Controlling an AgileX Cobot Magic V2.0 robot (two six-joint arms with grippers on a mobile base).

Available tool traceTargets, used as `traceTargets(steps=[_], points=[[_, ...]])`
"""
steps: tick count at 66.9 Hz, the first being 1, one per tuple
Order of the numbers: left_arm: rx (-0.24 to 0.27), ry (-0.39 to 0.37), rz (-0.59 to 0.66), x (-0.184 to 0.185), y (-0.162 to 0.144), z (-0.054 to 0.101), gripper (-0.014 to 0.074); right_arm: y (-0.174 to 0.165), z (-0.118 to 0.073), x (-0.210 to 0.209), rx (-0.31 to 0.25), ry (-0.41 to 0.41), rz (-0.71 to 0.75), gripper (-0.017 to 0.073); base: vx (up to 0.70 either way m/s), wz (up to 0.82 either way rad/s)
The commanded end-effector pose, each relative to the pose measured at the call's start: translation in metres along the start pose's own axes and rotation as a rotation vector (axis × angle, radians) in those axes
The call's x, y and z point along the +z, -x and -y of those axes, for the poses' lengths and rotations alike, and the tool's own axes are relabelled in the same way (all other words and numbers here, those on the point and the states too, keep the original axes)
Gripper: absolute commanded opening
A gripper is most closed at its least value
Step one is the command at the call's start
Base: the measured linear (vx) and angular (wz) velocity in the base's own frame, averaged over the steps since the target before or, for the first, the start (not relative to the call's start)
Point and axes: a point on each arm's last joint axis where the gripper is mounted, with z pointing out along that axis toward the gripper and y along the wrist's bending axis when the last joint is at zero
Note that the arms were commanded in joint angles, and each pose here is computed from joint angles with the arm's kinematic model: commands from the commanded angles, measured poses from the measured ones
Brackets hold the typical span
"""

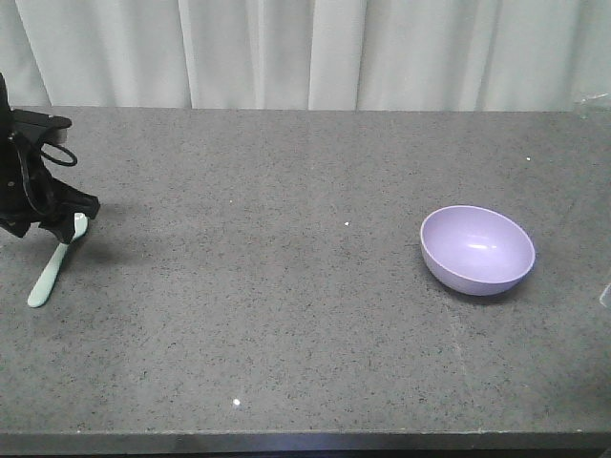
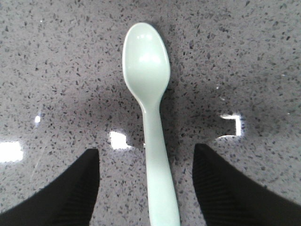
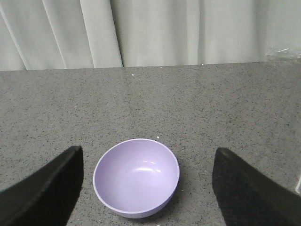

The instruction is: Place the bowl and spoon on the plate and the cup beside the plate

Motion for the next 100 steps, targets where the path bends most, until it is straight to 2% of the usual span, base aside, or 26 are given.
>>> traceTargets(steps=[1,45,54,66,79,90,100], points=[[-0.012,0.007,0.089,-0.018,0.007,-0.003,0.0426,0.016,0.0,-0.005,-0.009,-0.007,0.097,0.0541,0.0,0.0],[-0.015,-0.013,-0.009,0.024,0.01,0.002,0.0408,0.016,-0.001,-0.005,0.002,-0.001,0.097,0.0541,0.0,0.0],[-0.015,-0.015,-0.031,0.024,0.008,0.002,0.0305,0.016,-0.001,-0.005,0.005,0.0,0.097,0.0541,0.0,0.0],[-0.002,-0.015,-0.045,0.024,0.007,0.002,-0.0008,0.016,-0.001,-0.005,0.005,0.0,0.097,0.0541,0.0,0.0],[-0.001,-0.029,-0.045,0.023,0.007,0.003,-0.0008,0.017,-0.001,-0.005,0.005,0.0,0.099,0.0541,0.0,0.0],[0.029,-0.122,0.004,0.007,0.007,0.011,-0.0008,0.017,-0.001,-0.005,0.005,0.0,0.099,0.0541,0.0,0.0],[0.018,-0.185,0.121,-0.03,0.006,0.014,-0.0008,0.02,-0.001,-0.002,0.03,0.003,0.098,0.0541,0.0,0.0]])
